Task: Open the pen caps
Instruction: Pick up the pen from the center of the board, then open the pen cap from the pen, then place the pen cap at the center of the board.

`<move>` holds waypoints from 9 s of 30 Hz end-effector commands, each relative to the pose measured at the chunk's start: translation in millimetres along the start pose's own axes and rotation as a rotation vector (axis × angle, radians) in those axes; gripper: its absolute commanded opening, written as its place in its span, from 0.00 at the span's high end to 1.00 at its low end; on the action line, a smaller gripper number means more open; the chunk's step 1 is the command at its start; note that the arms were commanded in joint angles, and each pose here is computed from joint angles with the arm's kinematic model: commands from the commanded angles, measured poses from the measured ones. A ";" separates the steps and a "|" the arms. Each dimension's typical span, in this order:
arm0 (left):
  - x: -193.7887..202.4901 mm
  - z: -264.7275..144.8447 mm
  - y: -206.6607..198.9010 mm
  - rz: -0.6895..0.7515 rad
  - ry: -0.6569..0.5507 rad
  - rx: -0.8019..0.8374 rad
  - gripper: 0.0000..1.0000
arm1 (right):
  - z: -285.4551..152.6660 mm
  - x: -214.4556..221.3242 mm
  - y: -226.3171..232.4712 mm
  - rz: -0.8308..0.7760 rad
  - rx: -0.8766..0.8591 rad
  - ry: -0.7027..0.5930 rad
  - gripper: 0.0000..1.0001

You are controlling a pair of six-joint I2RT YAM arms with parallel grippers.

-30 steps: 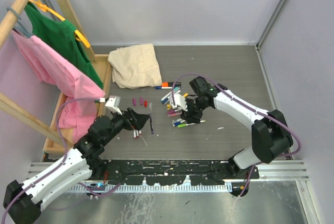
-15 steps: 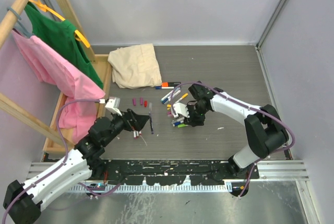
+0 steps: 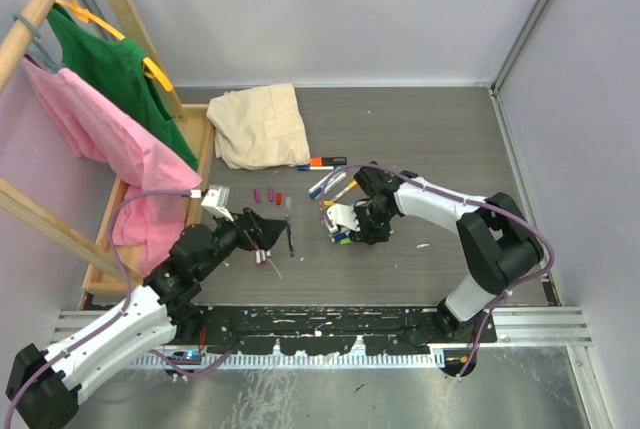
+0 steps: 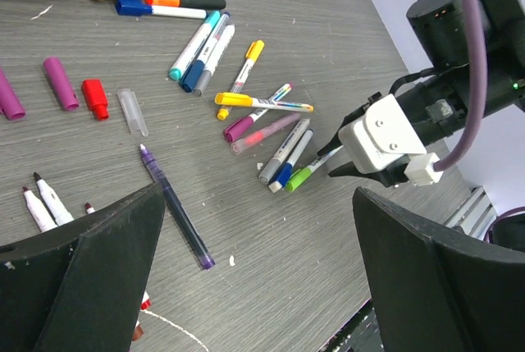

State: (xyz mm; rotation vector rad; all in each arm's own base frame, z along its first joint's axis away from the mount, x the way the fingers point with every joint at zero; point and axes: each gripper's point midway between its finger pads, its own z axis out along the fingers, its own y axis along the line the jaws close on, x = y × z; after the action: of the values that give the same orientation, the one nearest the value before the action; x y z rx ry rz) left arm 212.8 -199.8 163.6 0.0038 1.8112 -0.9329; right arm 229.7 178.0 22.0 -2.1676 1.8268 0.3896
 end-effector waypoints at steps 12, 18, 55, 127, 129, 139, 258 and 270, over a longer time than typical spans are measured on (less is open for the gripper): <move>-15.0 -1.0 -11.3 -0.011 -0.064 0.046 0.02 | 13.8 15.8 -6.2 -0.033 0.033 0.140 0.73; -15.9 -1.4 -12.0 -0.012 -0.067 0.049 0.02 | 13.2 20.2 -6.9 -0.034 0.041 0.168 0.82; -20.5 7.8 -48.4 -0.088 -0.082 0.236 0.02 | -68.8 -81.7 -15.9 0.152 0.012 -0.357 0.99; -20.4 83.5 -110.2 -0.332 -0.098 0.185 1.00 | -119.0 -145.0 -11.2 0.360 -0.157 -0.761 0.91; -22.1 80.7 -109.3 -0.306 -0.113 0.195 1.00 | -120.1 -146.6 -10.1 0.368 -0.173 -0.772 0.78; -30.1 56.1 -121.5 -0.045 -0.142 0.352 1.00 | -127.2 -149.8 -3.7 0.384 -0.232 -0.827 0.37; 67.9 147.7 82.8 0.263 0.641 -0.739 0.80 | -128.9 -107.7 -59.8 0.610 0.044 -0.696 0.99; 69.5 150.8 82.7 0.266 0.646 -0.732 0.73 | -130.2 -108.7 -59.1 0.606 0.042 -0.701 0.99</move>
State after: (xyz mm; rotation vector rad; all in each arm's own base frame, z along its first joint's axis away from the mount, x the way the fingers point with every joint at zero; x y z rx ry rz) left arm 323.5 -253.2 24.7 0.0868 2.6281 -0.0139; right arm 271.8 234.4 166.4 -1.1525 2.0283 1.0596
